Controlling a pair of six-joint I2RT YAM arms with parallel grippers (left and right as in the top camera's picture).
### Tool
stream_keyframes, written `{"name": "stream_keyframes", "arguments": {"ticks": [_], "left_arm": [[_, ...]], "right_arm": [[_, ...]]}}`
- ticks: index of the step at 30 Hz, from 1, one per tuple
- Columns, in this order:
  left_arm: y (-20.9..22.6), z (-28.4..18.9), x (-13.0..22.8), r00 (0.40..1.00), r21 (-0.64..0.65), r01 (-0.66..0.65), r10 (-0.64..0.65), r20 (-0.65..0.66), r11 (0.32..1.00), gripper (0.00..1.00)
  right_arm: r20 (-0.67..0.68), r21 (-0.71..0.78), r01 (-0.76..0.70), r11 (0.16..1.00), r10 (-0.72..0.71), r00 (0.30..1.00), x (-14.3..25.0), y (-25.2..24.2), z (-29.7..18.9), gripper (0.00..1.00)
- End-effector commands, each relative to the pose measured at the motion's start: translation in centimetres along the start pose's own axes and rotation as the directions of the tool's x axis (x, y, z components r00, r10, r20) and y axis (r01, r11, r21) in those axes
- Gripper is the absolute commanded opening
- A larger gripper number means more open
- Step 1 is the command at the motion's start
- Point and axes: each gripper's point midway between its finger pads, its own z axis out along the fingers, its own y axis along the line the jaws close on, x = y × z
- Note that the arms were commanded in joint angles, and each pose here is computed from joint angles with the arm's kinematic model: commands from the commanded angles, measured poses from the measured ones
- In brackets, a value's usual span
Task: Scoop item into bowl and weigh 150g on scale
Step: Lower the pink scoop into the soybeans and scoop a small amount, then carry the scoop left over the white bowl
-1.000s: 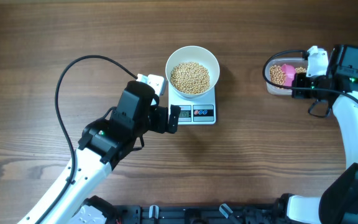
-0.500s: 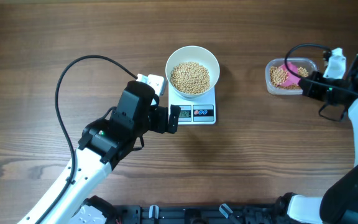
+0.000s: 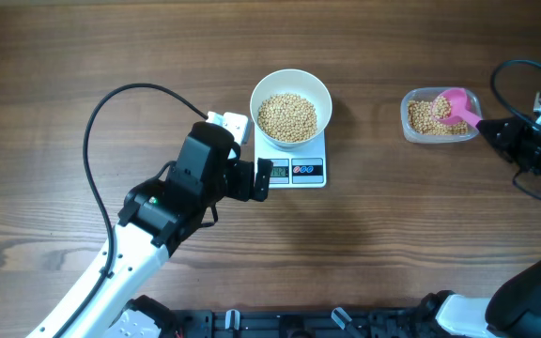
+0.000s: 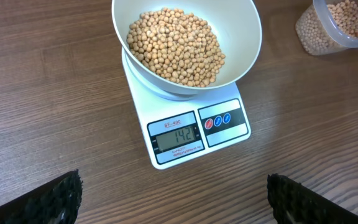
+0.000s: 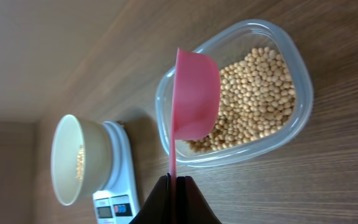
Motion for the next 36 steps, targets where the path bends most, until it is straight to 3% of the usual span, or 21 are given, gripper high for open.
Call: {"name": "stream_keyframes", "arguments": {"ticks": [1,9,15,22,29,32,36], "left_arm": [[-0.5,-0.1,-0.5,1.0,0.015,-0.005,0.005,0.009,1.0,1.0],[-0.5,-0.1,-0.5,1.0,0.015,-0.005,0.005,0.009,1.0,1.0],[-0.5,-0.1,-0.5,1.0,0.014,-0.005,0.005,0.008,1.0,1.0],[-0.5,-0.1,-0.5,1.0,0.015,-0.005,0.005,0.008,1.0,1.0],[-0.5,-0.1,-0.5,1.0,0.015,-0.005,0.005,0.008,1.0,1.0],[-0.5,-0.1,-0.5,1.0,0.015,-0.005,0.005,0.008,1.0,1.0],[-0.5,-0.1,-0.5,1.0,0.015,-0.005,0.005,0.008,1.0,1.0]], "right_arm": [[-0.008,-0.095,-0.043,0.995,0.042,0.999,0.2,0.7,-0.1,0.04],[-0.021,-0.111,-0.068,0.992,0.066,0.998,0.6,0.9,-0.3,0.04],[-0.022,-0.303,-0.062,0.951,0.059,0.998,0.4,4.2,-1.0,0.04],[-0.041,-0.419,-0.067,0.906,0.055,0.998,0.6,6.5,-1.4,0.04],[-0.15,-0.476,-0.069,0.877,-0.003,0.989,2.0,11.3,1.7,0.04],[-0.193,-0.519,-0.016,0.855,-0.099,0.976,3.6,15.0,3.9,0.04],[-0.234,-0.447,0.072,0.892,-0.194,0.953,6.6,17.1,7.4,0.04]]}}
